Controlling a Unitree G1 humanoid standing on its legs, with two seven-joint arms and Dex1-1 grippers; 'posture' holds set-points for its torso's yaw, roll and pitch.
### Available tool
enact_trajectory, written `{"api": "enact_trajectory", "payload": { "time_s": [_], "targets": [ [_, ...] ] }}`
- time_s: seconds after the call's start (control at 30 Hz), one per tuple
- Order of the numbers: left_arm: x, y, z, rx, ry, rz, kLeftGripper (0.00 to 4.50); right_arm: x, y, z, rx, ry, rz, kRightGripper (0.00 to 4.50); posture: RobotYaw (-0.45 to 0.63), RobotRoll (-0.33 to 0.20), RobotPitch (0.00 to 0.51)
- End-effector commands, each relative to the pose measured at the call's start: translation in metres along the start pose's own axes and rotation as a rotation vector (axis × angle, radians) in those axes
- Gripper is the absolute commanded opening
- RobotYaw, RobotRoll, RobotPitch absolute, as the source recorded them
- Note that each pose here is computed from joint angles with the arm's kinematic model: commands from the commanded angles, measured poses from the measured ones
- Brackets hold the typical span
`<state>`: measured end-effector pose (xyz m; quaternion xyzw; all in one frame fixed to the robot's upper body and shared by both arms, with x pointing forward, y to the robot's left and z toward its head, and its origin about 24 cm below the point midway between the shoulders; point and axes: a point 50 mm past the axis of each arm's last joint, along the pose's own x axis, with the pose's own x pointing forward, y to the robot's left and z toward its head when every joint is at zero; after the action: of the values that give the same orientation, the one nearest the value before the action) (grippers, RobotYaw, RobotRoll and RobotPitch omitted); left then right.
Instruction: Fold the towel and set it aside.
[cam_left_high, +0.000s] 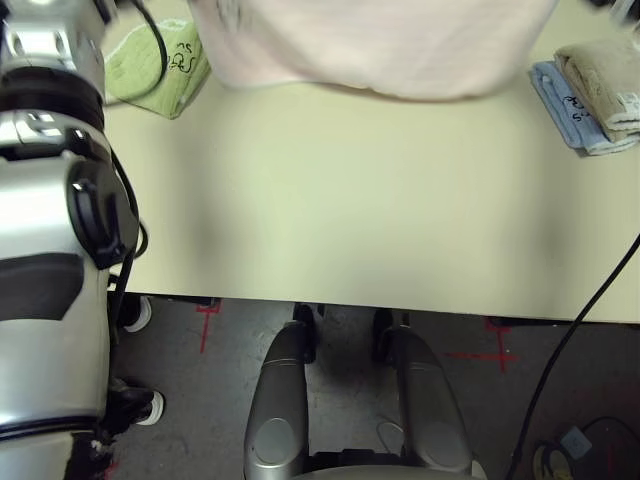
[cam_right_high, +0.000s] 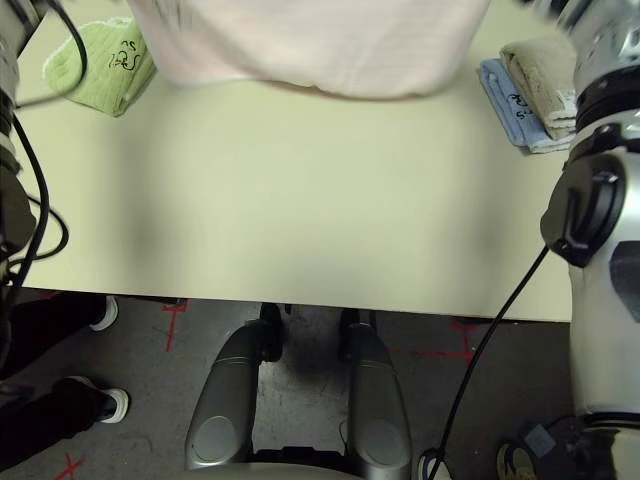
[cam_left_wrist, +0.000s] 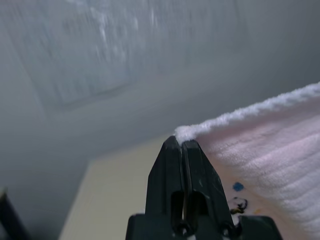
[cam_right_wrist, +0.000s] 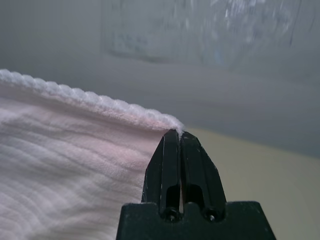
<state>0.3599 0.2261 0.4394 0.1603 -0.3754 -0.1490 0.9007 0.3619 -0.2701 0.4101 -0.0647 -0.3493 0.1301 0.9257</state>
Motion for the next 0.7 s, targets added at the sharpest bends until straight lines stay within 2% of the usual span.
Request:
{"api": "enact_trajectory", "payload": {
  "time_s": [0.03, 0.17, 0.3, 0.47, 0.7],
  "targets": [
    [-0.034, -0.009, -0.061, -0.123, 0.232, -0.204, 0.04, -0.024, -0.007, -0.031, -0.001, 0.083, 0.061, 0.0, 0.08, 0.0, 0.387],
    [-0.087, -0.016, -0.104, -0.19, 0.585, -0.527, 0.04, -0.051, 0.002, -0.072, -0.066, 0.296, 0.278, 0.0, 0.09, 0.0, 0.393],
    [-0.12, -0.019, -0.115, -0.244, 0.795, -0.709, 0.04, -0.081, 0.007, -0.102, -0.11, 0.541, 0.505, 0.0, 0.1, 0.0, 0.396],
    [-0.127, -0.022, -0.106, -0.271, 0.876, -0.823, 0.04, -0.109, 0.004, -0.116, -0.113, 0.775, 0.7, 0.0, 0.1, 0.0, 0.395],
    [-0.122, -0.017, -0.094, -0.246, 0.928, -0.935, 0.04, -0.123, 0.002, -0.111, -0.009, 0.984, 0.894, 0.0, 0.09, 0.0, 0.399]
  ]
}}
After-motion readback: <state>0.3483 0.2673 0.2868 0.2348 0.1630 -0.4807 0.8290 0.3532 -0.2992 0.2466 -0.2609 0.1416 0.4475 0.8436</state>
